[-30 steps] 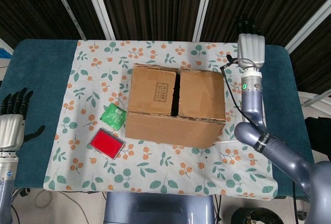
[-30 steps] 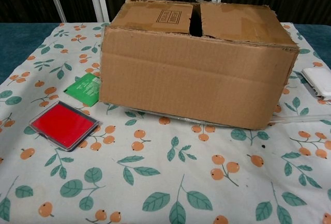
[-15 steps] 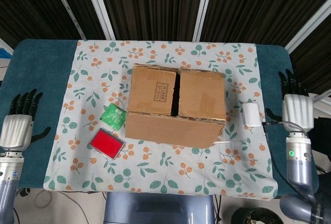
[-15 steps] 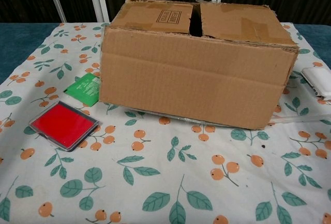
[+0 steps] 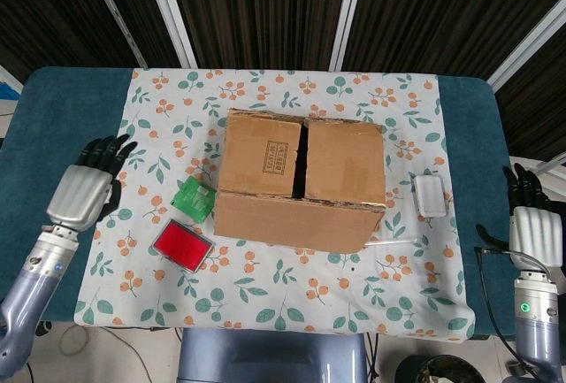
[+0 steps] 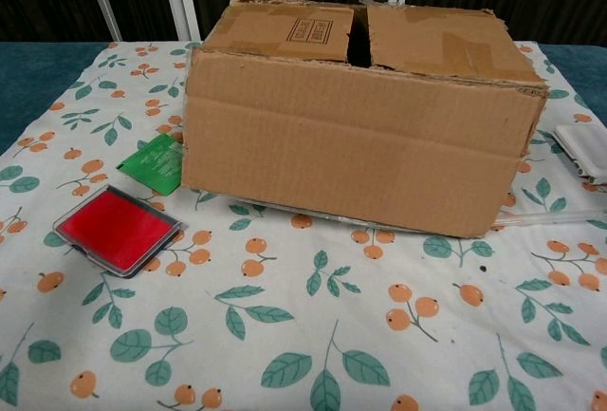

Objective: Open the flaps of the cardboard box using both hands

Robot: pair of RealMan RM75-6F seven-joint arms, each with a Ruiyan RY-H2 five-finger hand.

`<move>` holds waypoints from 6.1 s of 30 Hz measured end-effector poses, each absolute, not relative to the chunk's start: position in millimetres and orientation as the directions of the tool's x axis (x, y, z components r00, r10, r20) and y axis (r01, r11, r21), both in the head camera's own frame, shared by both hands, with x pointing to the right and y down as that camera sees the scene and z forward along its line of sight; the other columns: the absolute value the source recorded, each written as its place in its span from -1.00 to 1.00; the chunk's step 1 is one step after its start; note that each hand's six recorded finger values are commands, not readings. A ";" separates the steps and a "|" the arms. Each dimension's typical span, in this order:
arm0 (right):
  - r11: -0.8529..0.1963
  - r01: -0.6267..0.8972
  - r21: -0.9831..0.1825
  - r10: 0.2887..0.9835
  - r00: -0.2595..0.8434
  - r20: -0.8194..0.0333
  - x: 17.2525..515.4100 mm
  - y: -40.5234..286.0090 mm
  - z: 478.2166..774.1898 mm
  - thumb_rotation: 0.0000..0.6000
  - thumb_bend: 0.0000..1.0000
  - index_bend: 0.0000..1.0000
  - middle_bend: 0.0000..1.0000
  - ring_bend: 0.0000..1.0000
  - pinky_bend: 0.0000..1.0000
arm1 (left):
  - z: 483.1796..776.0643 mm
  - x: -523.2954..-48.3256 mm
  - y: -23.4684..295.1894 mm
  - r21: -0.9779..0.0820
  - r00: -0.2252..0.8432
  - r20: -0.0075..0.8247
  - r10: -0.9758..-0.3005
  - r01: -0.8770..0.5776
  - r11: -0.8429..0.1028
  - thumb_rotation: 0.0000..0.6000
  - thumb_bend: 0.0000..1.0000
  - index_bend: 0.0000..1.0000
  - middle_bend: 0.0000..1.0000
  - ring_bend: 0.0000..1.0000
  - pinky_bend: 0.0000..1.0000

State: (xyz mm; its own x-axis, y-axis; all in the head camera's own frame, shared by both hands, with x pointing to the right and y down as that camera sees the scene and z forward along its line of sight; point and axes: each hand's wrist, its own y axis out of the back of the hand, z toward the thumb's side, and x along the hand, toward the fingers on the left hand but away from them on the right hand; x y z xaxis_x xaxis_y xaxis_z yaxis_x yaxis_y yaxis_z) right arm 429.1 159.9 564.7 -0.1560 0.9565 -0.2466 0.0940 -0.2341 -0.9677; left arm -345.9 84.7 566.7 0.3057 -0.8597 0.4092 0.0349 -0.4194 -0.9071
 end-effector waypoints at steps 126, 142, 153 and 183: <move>-0.231 0.204 -0.951 0.950 -0.164 -0.265 439.1 165.1 577.2 1.00 -0.51 -1.00 -1.00 -1.00 -0.54 | 488.4 -156.0 -35.7 -0.732 0.569 0.597 -0.565 0.674 -0.095 1.00 1.00 -0.12 0.40 0.11 0.13; -0.234 0.208 -0.950 0.950 -0.157 -0.268 436.1 164.9 576.8 1.00 -0.51 -1.00 -1.00 -1.00 -0.54 | 491.5 -224.7 -27.0 -0.683 0.459 0.645 -0.611 0.705 -0.191 1.00 1.00 -0.12 0.40 0.11 0.13; -0.232 0.211 -0.950 0.953 -0.147 -0.266 432.7 164.4 575.1 1.00 -0.51 -1.00 -1.00 -1.00 -0.54 | 506.3 -273.8 -6.4 -0.666 0.377 0.671 -0.638 0.684 -0.297 1.00 0.88 -0.23 0.26 -0.04 0.03; -0.293 0.014 -0.956 0.927 0.247 -0.281 313.2 62.5 543.2 1.00 -0.40 -1.00 -1.00 -1.00 -0.54 | 561.5 -461.3 151.3 -0.960 -0.031 0.261 -0.965 0.100 -0.263 1.00 -0.65 -1.00 -1.00 -1.00 -0.93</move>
State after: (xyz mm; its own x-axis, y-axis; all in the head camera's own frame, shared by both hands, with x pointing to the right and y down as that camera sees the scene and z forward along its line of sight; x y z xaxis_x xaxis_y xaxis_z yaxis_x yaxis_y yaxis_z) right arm 313.2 62.5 543.2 0.2472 0.9274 -0.2807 0.0140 -0.2931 -0.9560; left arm -461.3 151.3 561.5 -0.0313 -0.9647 0.2613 0.0996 -0.2632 -0.9596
